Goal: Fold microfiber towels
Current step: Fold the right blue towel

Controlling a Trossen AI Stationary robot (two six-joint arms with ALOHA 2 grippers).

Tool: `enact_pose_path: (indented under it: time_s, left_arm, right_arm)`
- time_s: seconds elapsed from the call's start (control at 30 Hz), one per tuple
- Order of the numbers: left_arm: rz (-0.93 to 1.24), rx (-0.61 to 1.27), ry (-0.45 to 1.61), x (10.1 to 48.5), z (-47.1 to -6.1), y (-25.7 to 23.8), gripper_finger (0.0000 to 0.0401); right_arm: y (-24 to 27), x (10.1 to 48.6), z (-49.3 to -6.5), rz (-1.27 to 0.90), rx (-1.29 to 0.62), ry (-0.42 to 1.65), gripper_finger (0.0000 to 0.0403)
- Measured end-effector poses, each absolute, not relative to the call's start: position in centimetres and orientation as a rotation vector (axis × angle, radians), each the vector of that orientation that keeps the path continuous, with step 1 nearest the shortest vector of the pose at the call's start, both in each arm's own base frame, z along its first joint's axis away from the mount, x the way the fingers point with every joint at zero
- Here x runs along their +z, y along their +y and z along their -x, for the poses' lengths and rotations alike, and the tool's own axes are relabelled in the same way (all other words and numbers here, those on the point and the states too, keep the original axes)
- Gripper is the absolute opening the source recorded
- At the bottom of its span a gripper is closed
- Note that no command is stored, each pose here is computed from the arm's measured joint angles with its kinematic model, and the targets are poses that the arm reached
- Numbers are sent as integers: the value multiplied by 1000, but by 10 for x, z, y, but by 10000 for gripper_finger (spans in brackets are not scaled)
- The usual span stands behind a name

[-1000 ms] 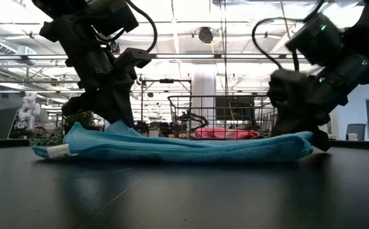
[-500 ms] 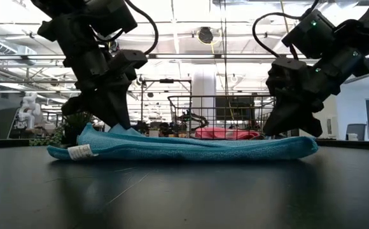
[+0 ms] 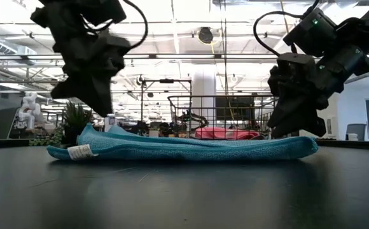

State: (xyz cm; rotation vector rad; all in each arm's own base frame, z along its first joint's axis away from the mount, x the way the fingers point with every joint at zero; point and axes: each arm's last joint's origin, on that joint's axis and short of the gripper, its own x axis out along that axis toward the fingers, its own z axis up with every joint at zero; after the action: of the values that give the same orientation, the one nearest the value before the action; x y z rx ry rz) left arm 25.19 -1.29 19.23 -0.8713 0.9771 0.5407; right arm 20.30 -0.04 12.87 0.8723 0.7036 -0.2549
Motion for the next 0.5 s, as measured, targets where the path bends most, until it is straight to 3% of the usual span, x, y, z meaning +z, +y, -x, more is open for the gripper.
enact_pose_path:
  time_s: [0.17, 0.5]
  left_arm:
    - [851, 581, 944, 203, -242, -12, 72]
    - [482, 297, 931, 197, -254, -50, 72]
  right_arm:
    - [1, 130, -204, -886, -213, 704, 119]
    - [9, 147, -215, -955, 60, 692, 118]
